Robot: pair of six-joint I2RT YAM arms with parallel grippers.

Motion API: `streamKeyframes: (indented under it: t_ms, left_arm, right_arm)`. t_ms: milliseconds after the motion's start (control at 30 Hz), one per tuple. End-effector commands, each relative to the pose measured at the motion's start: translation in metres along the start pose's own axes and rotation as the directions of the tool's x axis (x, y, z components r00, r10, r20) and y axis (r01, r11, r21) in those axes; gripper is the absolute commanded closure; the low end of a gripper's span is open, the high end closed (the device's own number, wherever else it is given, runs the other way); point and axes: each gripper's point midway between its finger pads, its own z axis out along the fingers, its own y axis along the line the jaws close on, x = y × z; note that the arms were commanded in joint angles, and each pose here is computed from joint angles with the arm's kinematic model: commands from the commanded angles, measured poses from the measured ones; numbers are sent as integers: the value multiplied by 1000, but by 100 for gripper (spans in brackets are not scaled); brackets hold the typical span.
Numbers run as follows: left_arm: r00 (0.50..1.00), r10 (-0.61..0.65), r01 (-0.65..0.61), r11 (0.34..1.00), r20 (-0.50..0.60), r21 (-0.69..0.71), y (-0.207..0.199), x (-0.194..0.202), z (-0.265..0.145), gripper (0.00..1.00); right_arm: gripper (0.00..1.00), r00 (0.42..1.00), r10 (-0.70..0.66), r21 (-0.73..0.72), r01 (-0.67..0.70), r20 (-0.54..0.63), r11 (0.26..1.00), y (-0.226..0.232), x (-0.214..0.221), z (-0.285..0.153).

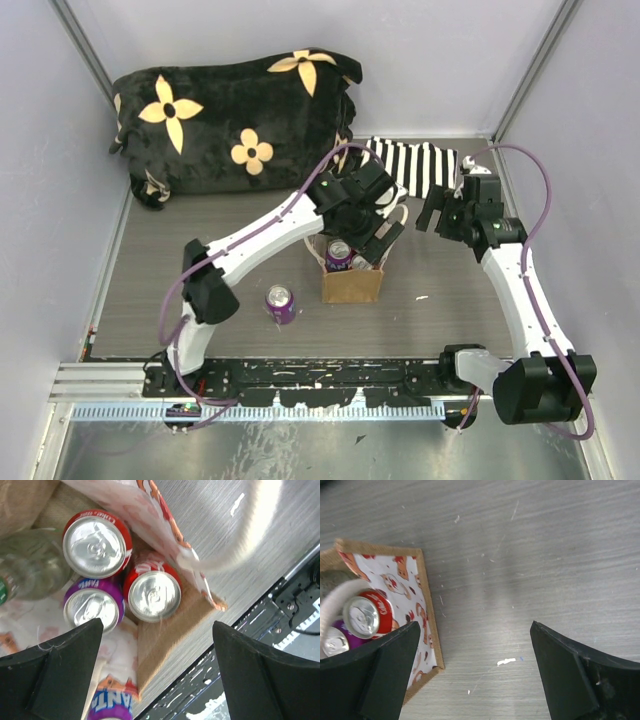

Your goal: Place the beverage into the canvas bag

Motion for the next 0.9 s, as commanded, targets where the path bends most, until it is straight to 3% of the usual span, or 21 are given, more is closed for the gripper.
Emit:
streamKeyframes:
  t_ms: [0,167,367,533,667,867]
  left_arm:
    - [988,91,-85,995,127,-52,6,-10,-51,2]
    - [978,91,-66,989,189,-133,41,-10,-91,2]
    - [966,-21,82,971,259,-226,114,11,-150,2]
    - [930,-160,264,916,329,-301,181,60,-198,2]
    - [883,-269,411,838,384,-359,221,119,-223,2]
    - [801,-444,581,739,402,-341,227,201,-218,2]
  right_arm:
    - [2,991,-9,-65,18,136,998,20,-52,-16]
    - [2,980,-18,-115,41,197,993,37,-89,-23]
    - [9,970,-9,-204,60,242,977,73,-137,-26]
    - [9,941,-158,-230,232,299,945,160,-163,-35]
    - [9,906,-278,-281,371,319,885,251,-149,-39]
    - [8,820,-426,-409,563,382,718,362,-73,-75]
